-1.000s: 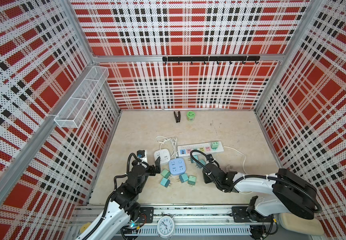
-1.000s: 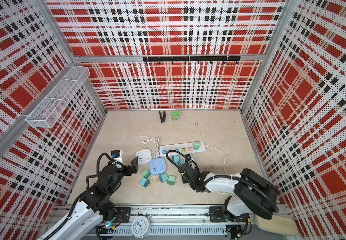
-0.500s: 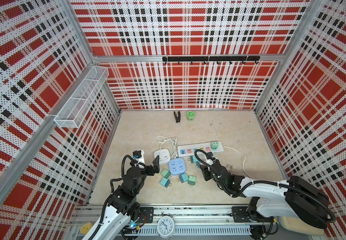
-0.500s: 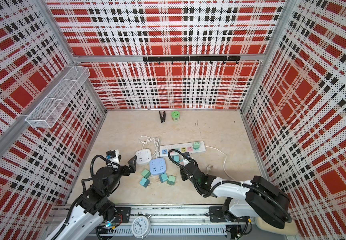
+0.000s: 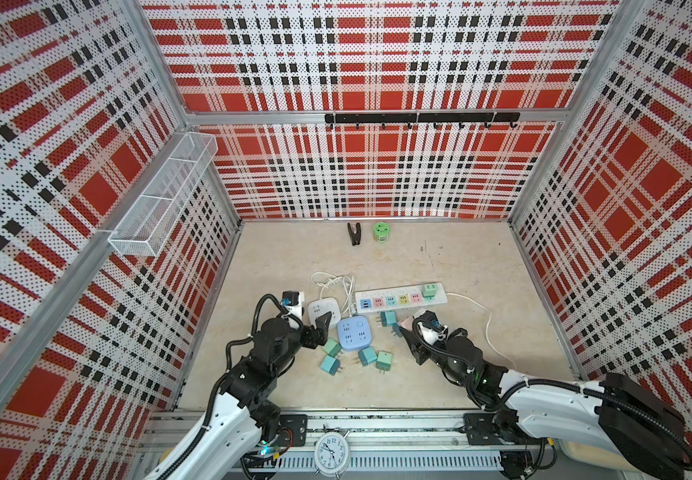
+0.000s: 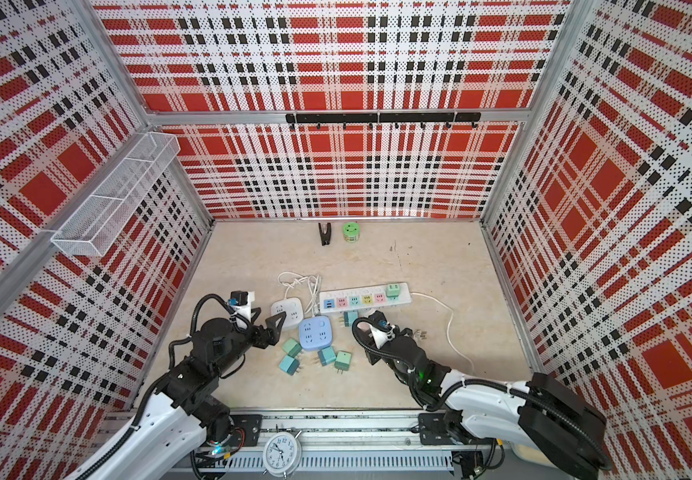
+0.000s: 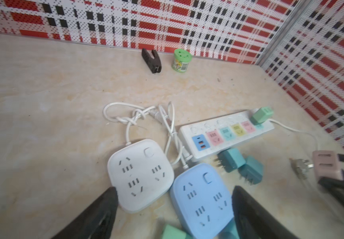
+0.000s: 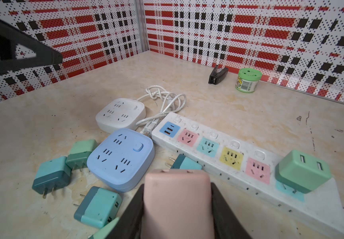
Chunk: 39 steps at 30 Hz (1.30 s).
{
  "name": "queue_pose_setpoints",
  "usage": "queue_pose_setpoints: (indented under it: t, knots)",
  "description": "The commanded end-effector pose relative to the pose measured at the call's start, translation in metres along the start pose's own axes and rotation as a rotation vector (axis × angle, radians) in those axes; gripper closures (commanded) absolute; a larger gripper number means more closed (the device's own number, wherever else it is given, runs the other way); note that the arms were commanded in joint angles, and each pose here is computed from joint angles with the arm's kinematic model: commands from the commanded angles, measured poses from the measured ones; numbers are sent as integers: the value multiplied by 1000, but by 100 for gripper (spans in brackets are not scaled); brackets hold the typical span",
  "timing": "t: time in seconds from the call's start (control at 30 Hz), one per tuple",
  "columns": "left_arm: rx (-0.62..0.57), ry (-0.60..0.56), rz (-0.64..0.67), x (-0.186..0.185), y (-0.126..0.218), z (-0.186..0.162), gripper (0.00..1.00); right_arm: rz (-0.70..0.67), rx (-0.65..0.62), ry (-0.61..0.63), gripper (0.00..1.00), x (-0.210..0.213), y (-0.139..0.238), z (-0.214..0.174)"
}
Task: Insert the plug
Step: 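Lift the pink adapter toward the left gripper while the left gripper reaches over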
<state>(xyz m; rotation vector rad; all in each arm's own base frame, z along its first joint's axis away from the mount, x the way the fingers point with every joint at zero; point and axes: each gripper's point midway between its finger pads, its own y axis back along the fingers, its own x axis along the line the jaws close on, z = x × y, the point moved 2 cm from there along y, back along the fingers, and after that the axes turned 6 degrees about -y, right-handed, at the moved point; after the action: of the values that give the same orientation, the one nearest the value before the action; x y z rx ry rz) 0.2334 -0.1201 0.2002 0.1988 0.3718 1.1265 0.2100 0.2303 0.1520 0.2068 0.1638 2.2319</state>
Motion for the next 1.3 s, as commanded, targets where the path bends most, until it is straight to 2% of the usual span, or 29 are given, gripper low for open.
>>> queue_pose_setpoints:
  t: [0.0, 0.07, 0.3, 0.47, 1.07, 1.27]
  knots:
    - [20, 43, -155, -32, 1, 18, 16, 43, -136, 56, 88, 8, 7, 30]
    - [40, 25, -208, -50, 0, 22, 17, 44, -160, 72, 89, 8, 10, 35]
    - [77, -143, -323, -117, -1, 29, 17, 75, -213, 153, 89, 15, 7, 43]
    - [112, -192, -346, -141, -9, 30, 18, 151, -263, 166, 89, 26, 11, 43]
    - [202, -146, -522, -192, -34, 18, 20, 271, -343, 185, 90, 45, 20, 53]
    - [225, -100, -552, -202, -43, 14, 27, 264, -353, 170, 90, 43, 21, 54]
